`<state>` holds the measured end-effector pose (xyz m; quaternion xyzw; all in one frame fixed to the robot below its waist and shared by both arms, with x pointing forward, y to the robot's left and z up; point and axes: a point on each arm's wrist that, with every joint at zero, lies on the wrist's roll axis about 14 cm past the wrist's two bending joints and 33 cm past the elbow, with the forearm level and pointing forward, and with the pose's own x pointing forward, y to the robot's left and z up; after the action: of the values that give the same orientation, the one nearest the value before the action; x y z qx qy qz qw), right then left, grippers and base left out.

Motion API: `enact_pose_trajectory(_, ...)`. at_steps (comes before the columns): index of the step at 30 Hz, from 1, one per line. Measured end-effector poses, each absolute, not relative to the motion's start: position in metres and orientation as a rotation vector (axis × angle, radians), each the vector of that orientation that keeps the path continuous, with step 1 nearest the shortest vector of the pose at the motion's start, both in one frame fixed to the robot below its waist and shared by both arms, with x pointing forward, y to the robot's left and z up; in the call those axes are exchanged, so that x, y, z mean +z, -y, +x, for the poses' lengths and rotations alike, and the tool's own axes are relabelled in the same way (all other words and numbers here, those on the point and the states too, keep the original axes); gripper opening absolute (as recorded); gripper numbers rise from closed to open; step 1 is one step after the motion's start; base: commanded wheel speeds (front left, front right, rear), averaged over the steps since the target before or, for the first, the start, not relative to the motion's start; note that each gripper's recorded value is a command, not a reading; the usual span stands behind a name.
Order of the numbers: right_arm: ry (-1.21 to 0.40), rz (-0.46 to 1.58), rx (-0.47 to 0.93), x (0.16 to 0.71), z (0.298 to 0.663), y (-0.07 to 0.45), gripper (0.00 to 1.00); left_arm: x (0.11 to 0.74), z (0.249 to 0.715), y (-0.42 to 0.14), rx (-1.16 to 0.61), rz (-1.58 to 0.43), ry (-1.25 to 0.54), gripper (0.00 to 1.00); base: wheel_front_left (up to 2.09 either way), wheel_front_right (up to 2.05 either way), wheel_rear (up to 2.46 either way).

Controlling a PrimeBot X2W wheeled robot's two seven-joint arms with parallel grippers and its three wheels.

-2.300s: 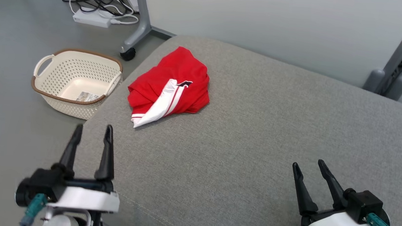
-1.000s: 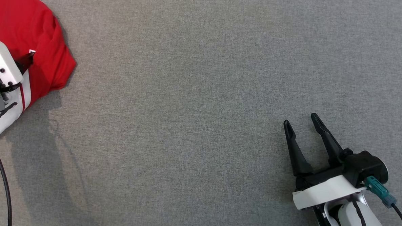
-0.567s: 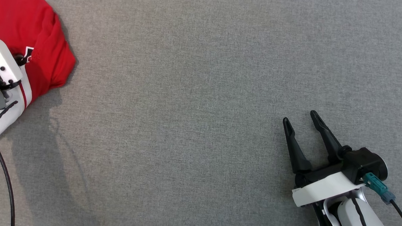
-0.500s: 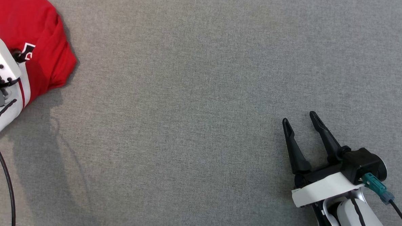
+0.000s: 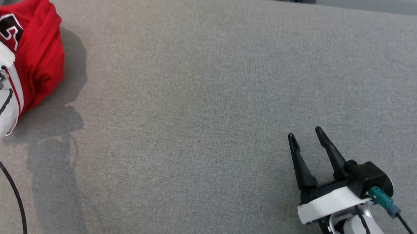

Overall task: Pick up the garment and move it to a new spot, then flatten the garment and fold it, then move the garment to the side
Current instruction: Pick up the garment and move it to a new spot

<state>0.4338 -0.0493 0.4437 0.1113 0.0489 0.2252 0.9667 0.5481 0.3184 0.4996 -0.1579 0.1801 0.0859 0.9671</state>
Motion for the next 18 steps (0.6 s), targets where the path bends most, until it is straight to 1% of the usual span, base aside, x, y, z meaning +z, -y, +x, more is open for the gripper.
enact_pose_trajectory(6,-0.07,0.229,0.462,0.46,0.421,0.045,1.0,0.568,0.548,-0.309,0.127,-0.338,-0.112,0.0,0.0,0.0,0.0)
enact_pose_trajectory(13,-0.028,0.23,0.456,0.479,0.408,0.046,1.0,0.651,0.537,-0.274,-0.012,-0.351,0.149,0.0,0.0,0.0,0.0)
enact_pose_trajectory(18,0.007,0.227,0.429,0.492,0.402,0.054,1.0,0.696,0.525,-0.237,-0.139,-0.36,0.273,0.0,0.0,0.0,0.0)
